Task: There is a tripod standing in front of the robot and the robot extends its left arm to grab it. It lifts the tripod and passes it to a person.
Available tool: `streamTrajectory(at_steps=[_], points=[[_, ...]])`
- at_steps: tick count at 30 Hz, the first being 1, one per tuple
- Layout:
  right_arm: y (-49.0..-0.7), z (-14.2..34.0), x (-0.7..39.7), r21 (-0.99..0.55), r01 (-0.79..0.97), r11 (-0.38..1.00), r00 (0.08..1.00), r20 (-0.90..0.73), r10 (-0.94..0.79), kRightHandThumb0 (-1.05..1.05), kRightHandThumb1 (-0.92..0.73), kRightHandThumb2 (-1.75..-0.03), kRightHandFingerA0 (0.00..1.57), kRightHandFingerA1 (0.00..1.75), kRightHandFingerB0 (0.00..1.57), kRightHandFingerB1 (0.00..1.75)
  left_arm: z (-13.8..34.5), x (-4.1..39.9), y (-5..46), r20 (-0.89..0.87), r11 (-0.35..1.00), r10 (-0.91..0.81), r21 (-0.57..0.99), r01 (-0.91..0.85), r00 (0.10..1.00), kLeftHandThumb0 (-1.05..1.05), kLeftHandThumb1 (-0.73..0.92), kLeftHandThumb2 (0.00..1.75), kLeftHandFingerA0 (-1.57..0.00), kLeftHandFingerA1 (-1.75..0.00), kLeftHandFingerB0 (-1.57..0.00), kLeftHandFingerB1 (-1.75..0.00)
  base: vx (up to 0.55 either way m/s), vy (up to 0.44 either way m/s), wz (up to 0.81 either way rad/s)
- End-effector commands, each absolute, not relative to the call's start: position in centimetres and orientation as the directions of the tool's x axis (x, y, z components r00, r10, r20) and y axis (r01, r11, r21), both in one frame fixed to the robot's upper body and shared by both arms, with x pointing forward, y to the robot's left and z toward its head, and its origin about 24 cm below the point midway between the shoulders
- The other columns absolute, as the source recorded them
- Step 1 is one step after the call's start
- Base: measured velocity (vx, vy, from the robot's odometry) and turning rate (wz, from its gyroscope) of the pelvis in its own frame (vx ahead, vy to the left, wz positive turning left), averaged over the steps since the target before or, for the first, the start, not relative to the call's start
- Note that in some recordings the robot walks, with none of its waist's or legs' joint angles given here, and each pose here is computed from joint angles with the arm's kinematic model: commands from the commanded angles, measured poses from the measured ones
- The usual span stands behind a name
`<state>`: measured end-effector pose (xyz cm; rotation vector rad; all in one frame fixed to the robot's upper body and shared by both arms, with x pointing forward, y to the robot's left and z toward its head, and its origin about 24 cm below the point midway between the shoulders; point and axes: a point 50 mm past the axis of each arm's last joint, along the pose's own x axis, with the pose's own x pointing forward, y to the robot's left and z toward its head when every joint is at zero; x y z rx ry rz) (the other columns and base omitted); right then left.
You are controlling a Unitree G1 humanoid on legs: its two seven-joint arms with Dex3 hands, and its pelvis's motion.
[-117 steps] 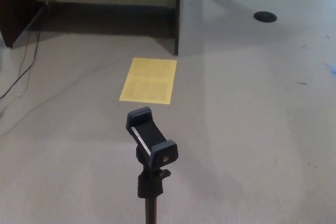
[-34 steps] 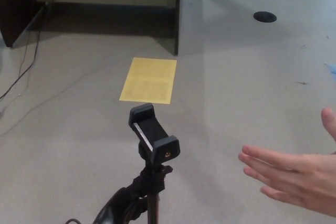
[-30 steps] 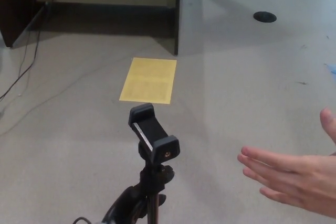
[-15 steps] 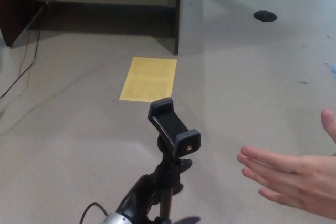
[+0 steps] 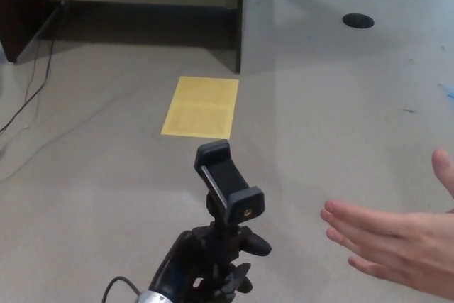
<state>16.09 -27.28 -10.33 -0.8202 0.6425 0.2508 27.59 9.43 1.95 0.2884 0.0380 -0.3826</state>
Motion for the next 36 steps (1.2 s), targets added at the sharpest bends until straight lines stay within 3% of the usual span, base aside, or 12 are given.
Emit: streamTrajectory(at_steps=[1, 8, 17, 22, 26, 28, 36], points=[[-27.9, -10.4, 15.7, -0.603, -0.458, 0.653, 0.765, -0.641, -0.055, -0.38, -0.70, -0.61, 0.69, 0.42, 0.44, 0.34, 4.5, 28.5, 9.7, 0.027, 0.909, -0.347, 0.255, 0.329, 0.937, 0.05, 0.86, 0.71, -0.94, -1.20, -0.75, -0.98, 0.00, 0.000, 0.00], [-28.1, -10.4, 15.7, -0.609, -0.469, 0.640, 0.761, -0.646, -0.056, -0.38, -0.70, -0.61, 0.67, 0.42, 0.43, 0.34, 7.7, 29.2, 9.9, 0.125, 0.909, -0.359, 0.274, 0.315, 0.925, 0.07, 0.84, 0.71, -0.97, -1.13, -0.78, -0.93, 0.00, 0.000, 0.00], [-28.2, -10.4, 15.6, -0.609, -0.470, 0.638, 0.762, -0.645, -0.055, -0.38, -0.70, -0.61, 0.68, 0.42, 0.44, 0.35, 13.1, 30.3, 9.6, 0.281, 0.902, -0.407, 0.273, 0.334, 0.869, 0.08, 0.85, 0.69, -0.95, -1.18, -0.80, -0.98, 0.00, 0.000, 0.00], [-28.4, -10.3, 15.5, -0.611, -0.480, 0.629, 0.757, -0.652, -0.056, -0.38, -0.70, -0.61, 0.67, 0.42, 0.44, 0.34, 16.0, 30.5, 8.8, 0.364, 0.880, -0.450, 0.338, 0.334, 0.816, 0.07, 0.80, 0.70, -1.00, -1.07, -0.81, -0.96, 0.00, 0.000, 0.00], [-28.4, -10.2, 15.9, -0.613, -0.474, 0.632, 0.762, -0.645, -0.054, -0.38, -0.70, -0.61, 0.67, 0.42, 0.44, 0.34, 18.4, 31.0, 7.3, 0.399, 0.865, -0.479, 0.363, 0.345, 0.782, -0.05, 0.77, 0.71, -1.06, -1.05, -0.83, -0.99, 0.00, 0.000, 0.00], [-28.3, -10.3, 15.6, -0.614, -0.482, 0.625, 0.759, -0.649, -0.053, -0.39, -0.70, -0.61, 0.68, 0.42, 0.44, 0.35, 19.2, 31.0, 6.3, 0.414, 0.853, -0.503, 0.380, 0.358, 0.758, -0.08, 0.74, 0.72, -1.07, -1.04, -0.88, -0.93, 0.00, 0.000, 0.00], [-28.2, -10.2, 16.2, -0.616, -0.469, 0.633, 0.767, -0.639, -0.054, -0.39, -0.70, -0.61, 0.66, 0.42, 0.44, 0.35, 23.1, 30.8, 2.1, 0.476, 0.810, -0.580, 0.425, 0.405, 0.660, -0.12, 0.69, 0.76, -1.11, -1.04, -0.89, -0.93, 0.00, 0.000, 0.00]])
